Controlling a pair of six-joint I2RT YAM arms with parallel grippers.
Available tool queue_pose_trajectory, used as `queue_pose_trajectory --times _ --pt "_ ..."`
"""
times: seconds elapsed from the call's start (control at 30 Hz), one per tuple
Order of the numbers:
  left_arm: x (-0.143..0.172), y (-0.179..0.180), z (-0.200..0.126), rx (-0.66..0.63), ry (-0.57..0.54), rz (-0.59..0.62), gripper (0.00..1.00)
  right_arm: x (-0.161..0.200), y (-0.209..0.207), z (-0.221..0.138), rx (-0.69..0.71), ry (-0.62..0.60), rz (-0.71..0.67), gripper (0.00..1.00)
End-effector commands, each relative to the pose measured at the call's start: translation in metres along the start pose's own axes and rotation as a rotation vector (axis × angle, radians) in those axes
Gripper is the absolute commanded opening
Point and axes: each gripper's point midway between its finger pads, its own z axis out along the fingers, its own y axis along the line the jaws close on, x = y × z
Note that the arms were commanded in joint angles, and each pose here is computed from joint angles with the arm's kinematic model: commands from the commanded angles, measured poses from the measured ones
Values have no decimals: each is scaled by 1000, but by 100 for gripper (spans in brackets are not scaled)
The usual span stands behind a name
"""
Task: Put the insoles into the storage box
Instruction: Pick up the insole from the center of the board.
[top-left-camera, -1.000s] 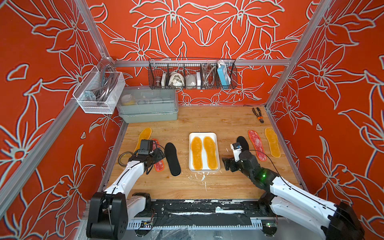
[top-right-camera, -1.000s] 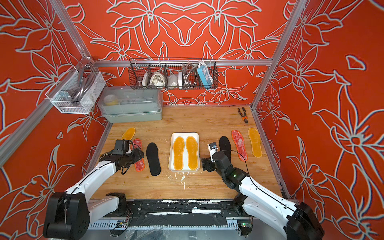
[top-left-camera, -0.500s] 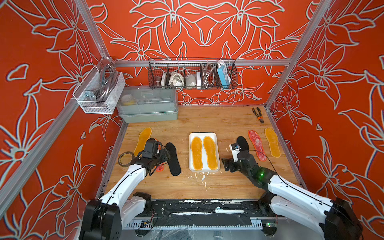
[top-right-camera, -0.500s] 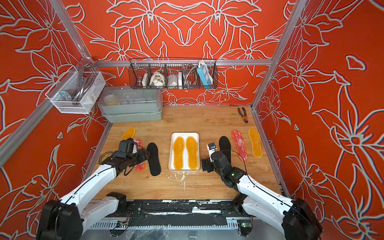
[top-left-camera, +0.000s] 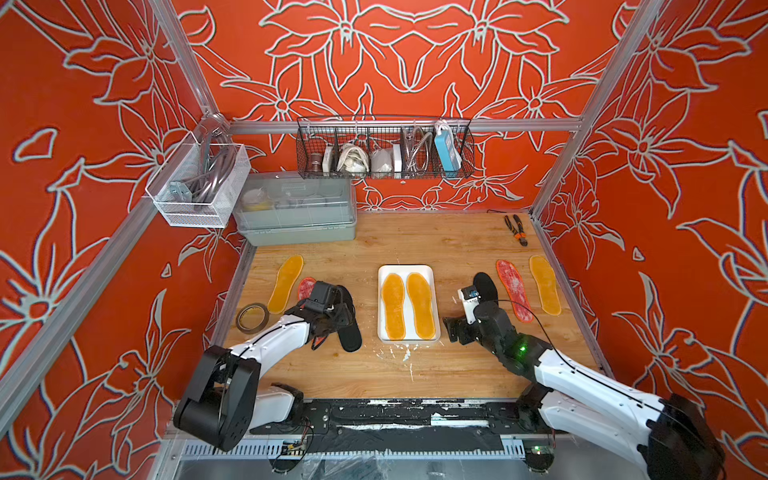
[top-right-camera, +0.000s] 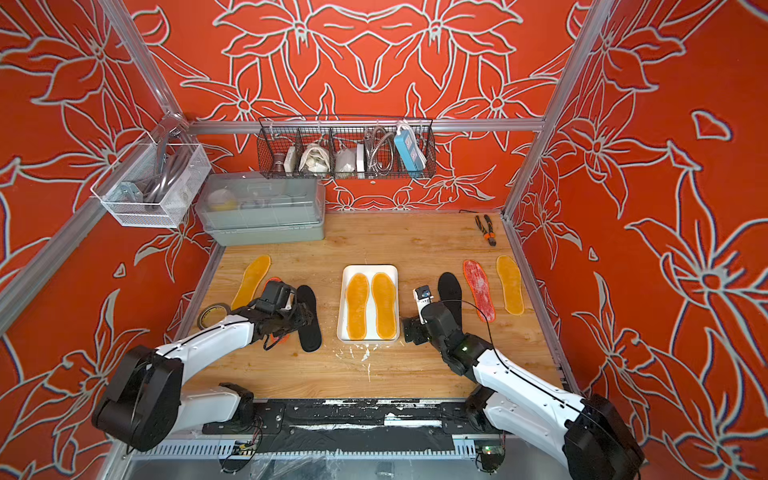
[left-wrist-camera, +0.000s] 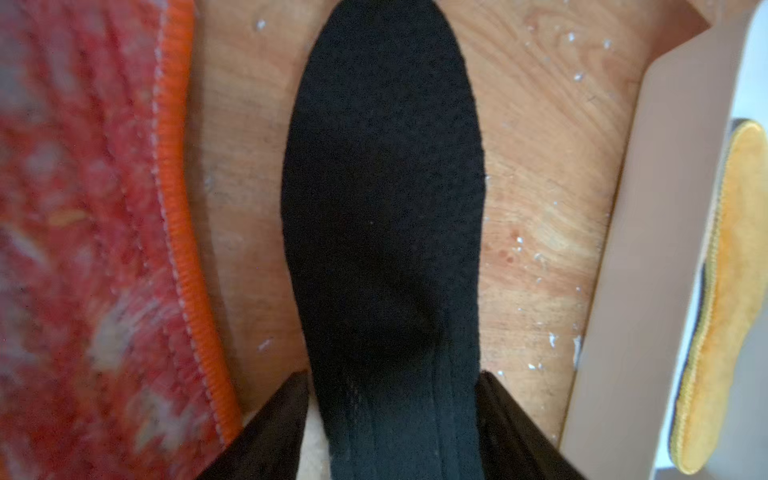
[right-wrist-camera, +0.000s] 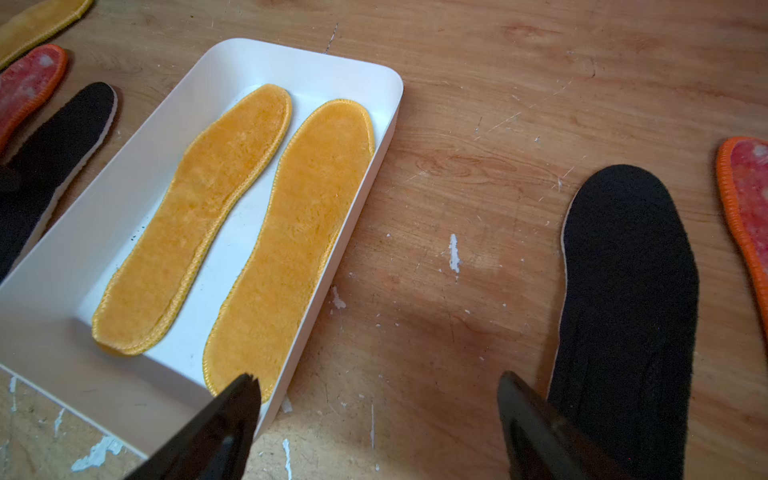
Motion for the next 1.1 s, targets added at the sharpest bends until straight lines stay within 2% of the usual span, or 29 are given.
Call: queue_pose_trajectory --times 0.0,0.13,0.2,0.37,0.5,0.73,1.07 --pt "-4 2 4 -22 -18 -5 64 -5 2 -2 -5 -20 0 92" --pt "-3 2 12 -27 -1 -4 64 -6 1 -3 -6 -24 1 92" --pt "-4 0 14 -23 1 1 56 -6 2 -3 -7 -27 2 92" --pt "-9 0 16 -48 -2 32 21 -6 1 -4 -5 -29 3 92" --pt "-11 -1 16 -58 2 48 2 -7 0 -5 -2 -35 4 92" --pt "-12 -12 6 13 -17 58 0 -8 -1 -6 4 -44 7 93" --pt "-15 -29 -19 142 -67 9 0 -7 -3 -6 10 -43 10 93"
